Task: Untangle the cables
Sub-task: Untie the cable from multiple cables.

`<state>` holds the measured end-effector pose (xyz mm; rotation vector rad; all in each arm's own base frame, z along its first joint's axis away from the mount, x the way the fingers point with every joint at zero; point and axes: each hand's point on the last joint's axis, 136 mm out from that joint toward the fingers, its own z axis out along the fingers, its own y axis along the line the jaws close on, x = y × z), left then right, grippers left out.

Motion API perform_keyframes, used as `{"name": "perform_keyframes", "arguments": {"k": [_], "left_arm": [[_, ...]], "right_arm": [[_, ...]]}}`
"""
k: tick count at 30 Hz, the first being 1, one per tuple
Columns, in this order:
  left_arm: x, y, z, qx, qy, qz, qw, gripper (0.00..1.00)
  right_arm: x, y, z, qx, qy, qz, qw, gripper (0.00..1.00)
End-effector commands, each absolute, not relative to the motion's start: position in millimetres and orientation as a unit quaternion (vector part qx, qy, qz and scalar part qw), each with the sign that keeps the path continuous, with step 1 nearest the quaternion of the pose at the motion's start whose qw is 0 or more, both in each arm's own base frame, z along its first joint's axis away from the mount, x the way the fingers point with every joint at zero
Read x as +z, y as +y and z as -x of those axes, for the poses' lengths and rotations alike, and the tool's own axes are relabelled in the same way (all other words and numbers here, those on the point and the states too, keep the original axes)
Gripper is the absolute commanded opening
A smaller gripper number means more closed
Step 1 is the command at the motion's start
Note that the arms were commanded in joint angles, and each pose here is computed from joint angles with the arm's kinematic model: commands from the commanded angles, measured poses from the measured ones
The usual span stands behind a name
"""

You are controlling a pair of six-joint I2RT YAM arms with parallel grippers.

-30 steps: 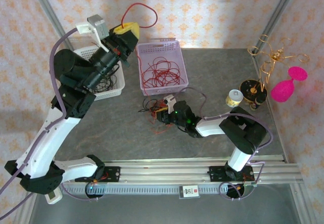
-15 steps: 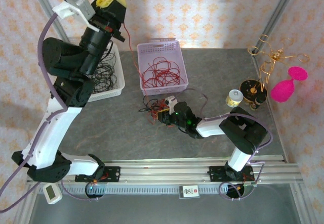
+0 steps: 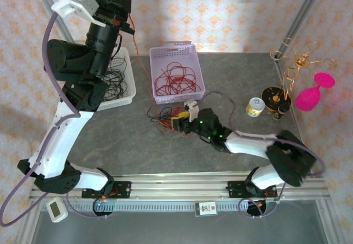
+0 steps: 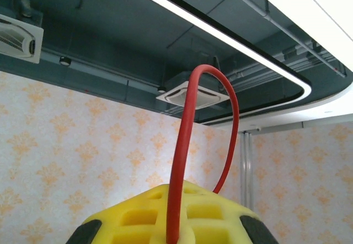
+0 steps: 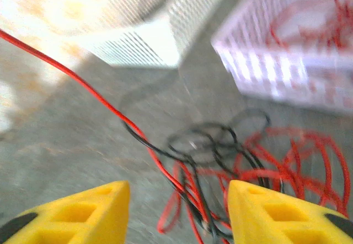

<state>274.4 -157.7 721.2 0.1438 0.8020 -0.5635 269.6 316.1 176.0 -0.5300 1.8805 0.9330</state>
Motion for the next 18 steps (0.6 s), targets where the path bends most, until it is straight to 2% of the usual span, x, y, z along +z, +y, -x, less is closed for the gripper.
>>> {"name": "perform_keyframes", "arguments": {"k": [1,5,13,16,18], "left_arm": [[723,-160,-255,-0.324,0.360,-0.078,0.872,0.00],[716,-166,-249,-0.358,0.362,-0.089,0.856,0.00],[718,-167,-245,-0.376,0.365,-0.090,0.847,0.00],[722,-167,-241,-0.382,0.358,-0.092,0.847,0.00],[728,-165,-237,-0.385,0.350,-0.093,0.849,0.00]], "right_arm": [[239,320,-248,0.421,0.695,0.267,0.519,0.60],[285,337,-240,0.454,0.639,0.303,0.542,0.67],[289,402,-236,0.511,0.580,0.381,0.508,0.68],[268,418,-251,0.503,0.602,0.372,0.496,0.64],[247,422,-277,0.475,0.640,0.334,0.503,0.56]]}}
